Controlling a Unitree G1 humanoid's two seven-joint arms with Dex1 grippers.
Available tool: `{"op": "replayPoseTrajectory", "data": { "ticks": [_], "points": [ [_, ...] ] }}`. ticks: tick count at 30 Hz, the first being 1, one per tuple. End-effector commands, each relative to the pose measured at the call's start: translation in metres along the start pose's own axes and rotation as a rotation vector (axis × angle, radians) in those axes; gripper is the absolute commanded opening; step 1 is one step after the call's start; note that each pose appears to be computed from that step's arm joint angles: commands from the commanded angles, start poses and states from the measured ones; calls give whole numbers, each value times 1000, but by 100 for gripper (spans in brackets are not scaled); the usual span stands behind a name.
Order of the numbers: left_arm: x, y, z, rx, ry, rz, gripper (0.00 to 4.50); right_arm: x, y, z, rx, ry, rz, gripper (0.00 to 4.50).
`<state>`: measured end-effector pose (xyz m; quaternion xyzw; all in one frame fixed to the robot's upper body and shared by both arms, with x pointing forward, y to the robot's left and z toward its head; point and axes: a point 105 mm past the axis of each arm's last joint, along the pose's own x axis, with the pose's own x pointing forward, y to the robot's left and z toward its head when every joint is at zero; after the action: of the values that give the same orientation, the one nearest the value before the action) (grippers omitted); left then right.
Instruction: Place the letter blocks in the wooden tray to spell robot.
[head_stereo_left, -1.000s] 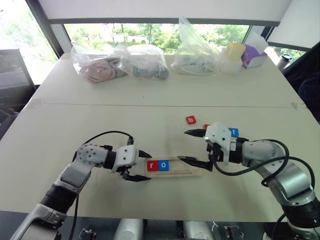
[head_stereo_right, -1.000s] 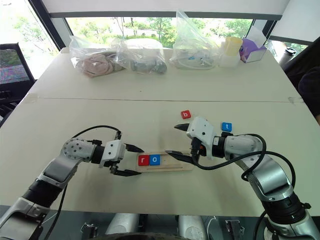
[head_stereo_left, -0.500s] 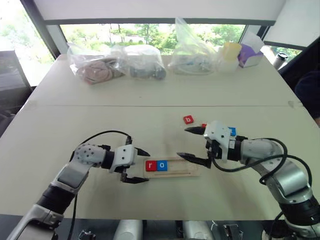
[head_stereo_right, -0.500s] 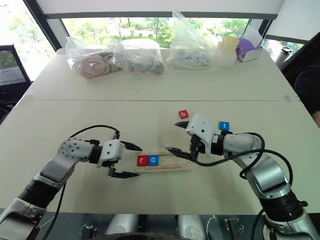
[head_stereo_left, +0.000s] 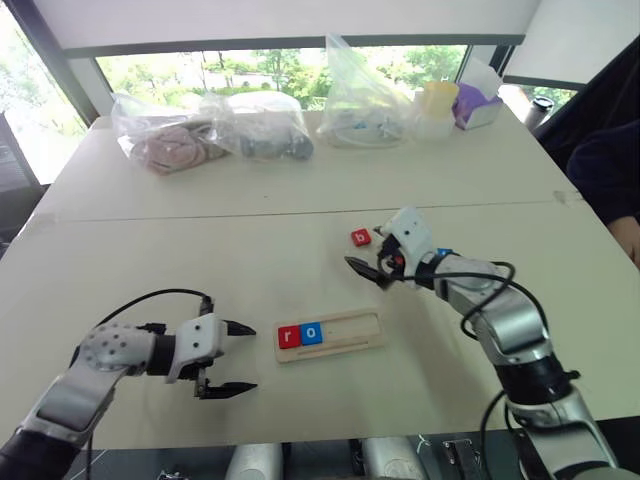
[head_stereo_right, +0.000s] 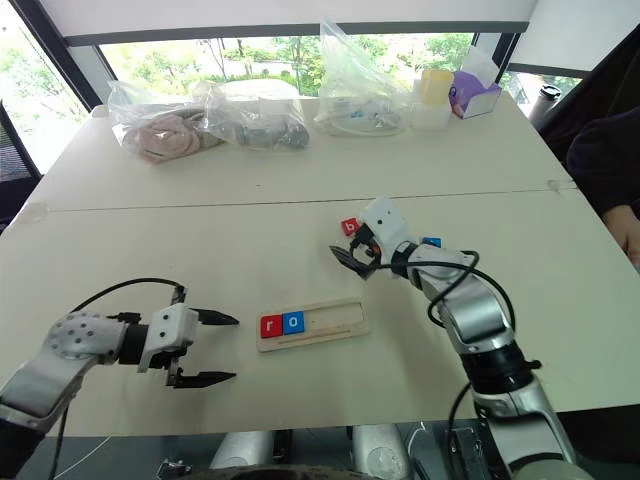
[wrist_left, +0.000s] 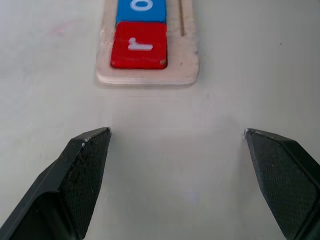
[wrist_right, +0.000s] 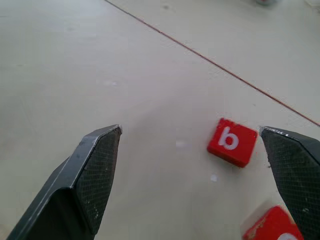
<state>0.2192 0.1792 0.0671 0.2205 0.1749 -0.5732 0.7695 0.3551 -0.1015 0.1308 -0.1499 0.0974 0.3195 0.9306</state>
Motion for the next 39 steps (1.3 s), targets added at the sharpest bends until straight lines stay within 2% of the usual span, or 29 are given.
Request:
{"op": "replayPoseTrajectory", "data": {
  "ticks": [1,10,16,20,25,28,32,33,39],
  "points": [
    [-20,15,10,-78,-38,146,448,14,-3,6,17,10,-65,450],
    [-29,25,34,-72,-86,268,448,33,-15,-14,40,101,-181,450],
    [-27,25,45,-76,-121,290,448,34,-21,-10,53,75,-218,450],
    [-23,24,45,-79,-125,291,448,34,-23,-10,99,80,-230,450],
    [-24,26,49,-75,-138,305,448,37,-19,-22,242,146,-217,450],
    [-30,30,51,-63,-138,325,450,39,-17,-23,277,158,-205,361],
    [-39,34,57,-53,-156,341,450,40,-15,-20,285,157,-188,145],
    [-41,34,61,-48,-173,338,450,40,-14,-18,284,155,-187,113],
    [-41,33,94,-44,-360,292,450,16,-25,-3,137,125,-207,115]
  ]
}}
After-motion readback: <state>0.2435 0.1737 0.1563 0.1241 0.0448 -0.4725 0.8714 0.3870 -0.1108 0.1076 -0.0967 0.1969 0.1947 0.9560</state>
